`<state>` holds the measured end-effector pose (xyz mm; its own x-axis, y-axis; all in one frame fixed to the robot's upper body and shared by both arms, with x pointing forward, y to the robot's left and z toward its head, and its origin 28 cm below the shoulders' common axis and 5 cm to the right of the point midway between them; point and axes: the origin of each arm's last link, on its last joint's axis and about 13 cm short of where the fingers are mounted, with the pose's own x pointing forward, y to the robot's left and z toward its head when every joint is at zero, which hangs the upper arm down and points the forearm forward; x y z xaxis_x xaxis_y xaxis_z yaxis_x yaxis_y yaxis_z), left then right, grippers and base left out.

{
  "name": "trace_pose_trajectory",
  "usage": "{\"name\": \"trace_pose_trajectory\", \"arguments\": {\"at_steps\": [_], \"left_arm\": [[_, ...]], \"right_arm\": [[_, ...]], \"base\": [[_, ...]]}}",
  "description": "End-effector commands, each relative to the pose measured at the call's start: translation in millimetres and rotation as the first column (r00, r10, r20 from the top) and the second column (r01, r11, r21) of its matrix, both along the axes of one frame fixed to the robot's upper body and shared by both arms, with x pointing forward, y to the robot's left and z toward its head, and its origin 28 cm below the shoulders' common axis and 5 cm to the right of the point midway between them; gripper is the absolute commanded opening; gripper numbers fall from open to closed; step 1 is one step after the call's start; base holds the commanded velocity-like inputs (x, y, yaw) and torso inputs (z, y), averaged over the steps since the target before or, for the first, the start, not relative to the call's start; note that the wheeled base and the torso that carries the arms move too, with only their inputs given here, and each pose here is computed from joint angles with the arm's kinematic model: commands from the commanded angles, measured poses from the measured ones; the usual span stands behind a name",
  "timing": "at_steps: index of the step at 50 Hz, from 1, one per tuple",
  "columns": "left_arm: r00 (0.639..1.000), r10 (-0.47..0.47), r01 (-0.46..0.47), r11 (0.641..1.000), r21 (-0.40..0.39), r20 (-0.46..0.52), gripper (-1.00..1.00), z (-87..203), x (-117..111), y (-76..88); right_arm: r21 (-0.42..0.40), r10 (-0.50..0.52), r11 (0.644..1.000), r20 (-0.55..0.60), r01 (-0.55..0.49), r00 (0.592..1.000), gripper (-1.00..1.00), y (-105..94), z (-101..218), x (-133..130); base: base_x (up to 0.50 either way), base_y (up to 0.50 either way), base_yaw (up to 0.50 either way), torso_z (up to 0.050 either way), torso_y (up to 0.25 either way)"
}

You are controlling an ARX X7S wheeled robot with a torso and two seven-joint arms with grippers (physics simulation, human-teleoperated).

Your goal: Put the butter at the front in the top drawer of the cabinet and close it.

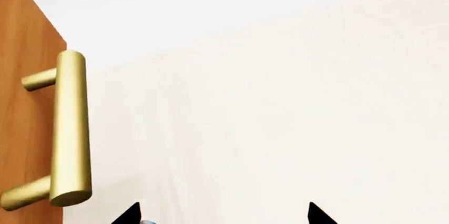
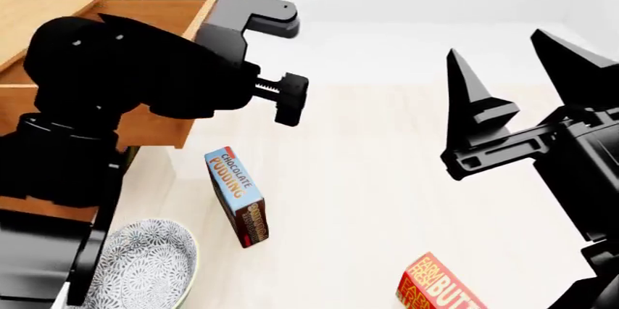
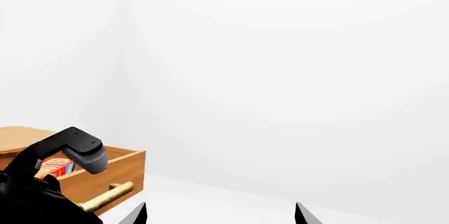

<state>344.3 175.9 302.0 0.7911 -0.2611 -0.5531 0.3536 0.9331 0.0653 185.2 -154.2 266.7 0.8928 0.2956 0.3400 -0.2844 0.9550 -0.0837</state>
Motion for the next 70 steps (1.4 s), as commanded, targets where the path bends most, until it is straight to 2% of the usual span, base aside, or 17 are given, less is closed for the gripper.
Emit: {"name": "trace_pose_trajectory", "arguments": {"at_steps": [1, 8, 18, 23, 29, 33, 37, 41, 47, 50, 55, 60, 66, 68, 70], "left_arm": [[0.992, 0.118, -0.113, 0.984, 0.14, -0.033, 1.0, -28.9, 11.8, 12.5], [0.975, 0.224, -0.216, 0.948, 0.233, -0.006, 1.0, -43.1, 22.1, 23.8], [0.934, 0.355, -0.349, 0.89, 0.295, 0.034, 1.0, -55.9, 31.3, 43.7], [0.907, 0.42, -0.413, 0.871, 0.266, 0.031, 1.0, -54.7, 35.4, 58.2], [0.866, 0.5, -0.495, 0.855, 0.157, 0.011, 1.0, -38.4, 36.4, 78.9], [0.823, 0.568, -0.567, 0.821, 0.062, -0.001, 1.0, -21.4, 34.7, 99.2], [0.764, 0.645, -0.644, 0.764, 0.026, -0.015, 1.0, -18.7, 34.1, 120.3], [0.715, 0.699, -0.698, 0.715, 0.042, -0.023, 1.0, -25.9, 35.2, 136.7], [0.604, 0.797, -0.795, 0.601, 0.088, 0.011, 1.0, -37.9, 38.1, 160.1], [0.569, 0.822, -0.819, 0.564, 0.102, 0.018, 1.0, -41.4, 38.2, 168.2], [0.488, 0.871, -0.867, 0.476, 0.146, 0.06, 1.0, -47.8, 36.8, 181.9], [0.391, 0.914, -0.91, 0.365, 0.197, 0.112, 1.0, -54.1, 30.5, 196.5], [0.286, 0.943, -0.946, 0.25, 0.204, 0.168, 1.0, -55.0, 22.3, 208.1], [0.259, 0.949, -0.955, 0.225, 0.191, 0.178, 1.0, -54.8, 20.7, 210.0], [0.258, 0.949, -0.957, 0.225, 0.182, 0.182, 1.0, -54.1, 19.7, 208.9]], "right_arm": [[-0.002, 0.008, 1.0, -0.001, -0.008, 1.0, 1.0, 1.1, -0.1, 1.1], [-0.001, 0.011, 1.0, -0.003, -0.011, 1.0, 1.0, 1.0, -0.9, 1.0], [-0.003, 0.015, 1.0, -0.004, -0.015, 1.0, 1.0, 1.1, -1.2, 1.0], [-0.004, 0.014, 1.0, -0.004, -0.014, 1.0, 1.0, 0.5, -1.7, 0.0], [-0.003, 0.011, 1.0, -0.008, -0.011, 1.0, 1.0, -0.3, -2.8, -1.2], [-0.003, 0.013, 1.0, -0.013, -0.013, 1.0, 1.0, -0.2, -3.7, -1.0], [-0.005, 0.015, 1.0, -0.015, -0.015, 1.0, 1.0, 0.5, -3.7, -0.3], [-0.008, 0.02, 1.0, -0.014, -0.02, 1.0, 1.0, 2.2, -2.7, 1.7], [-0.013, 0.019, 1.0, -0.013, -0.019, 1.0, 1.0, 2.5, -2.1, 1.3], [-0.013, 0.019, 1.0, -0.012, -0.019, 1.0, 1.0, 2.2, -2.3, 0.7], [-0.015, 0.018, 1.0, -0.011, -0.019, 1.0, 1.0, 2.0, -2.0, 0.2], [-0.018, 0.02, 1.0, -0.008, -0.02, 1.0, 1.0, 2.0, -1.2, 0.0], [-0.019, 0.02, 1.0, -0.005, -0.02, 1.0, 1.0, 1.7, -0.6, -0.3], [-0.02, 0.022, 1.0, -0.005, -0.022, 1.0, 1.0, 1.8, -0.4, -0.2], [-0.021, 0.022, 1.0, -0.004, -0.022, 1.0, 1.0, 1.9, -0.1, -0.2]], "base": [[0.0, 0.0, 0.0, 0.0, 0.0], [0.0, 0.0, 0.0, 0.0, 0.0], [0.0, 0.0, 0.0, 0.0, 0.0], [0.0, 0.0, 0.0, 0.0, 0.0], [0.0, 0.0, 0.0, 0.0, 0.0], [0.0, 0.0, 0.0, 0.0, 0.0], [0.0, 0.0, 0.0, 0.0, 0.0], [0.0, 0.0, 0.0, 0.0, 0.0], [0.0, 0.0, 0.0, 0.0, 0.0], [0.0, 0.0, 0.0, 0.0, 0.0], [0.0, 0.0, 0.0, 0.0, 0.0], [0.0, 0.0, 0.0, 0.0, 0.0], [0.0, 0.0, 0.0, 0.0, 0.0], [0.0, 0.0, 0.0, 0.0, 0.0], [0.0, 0.0, 0.0, 0.0, 0.0]]}}
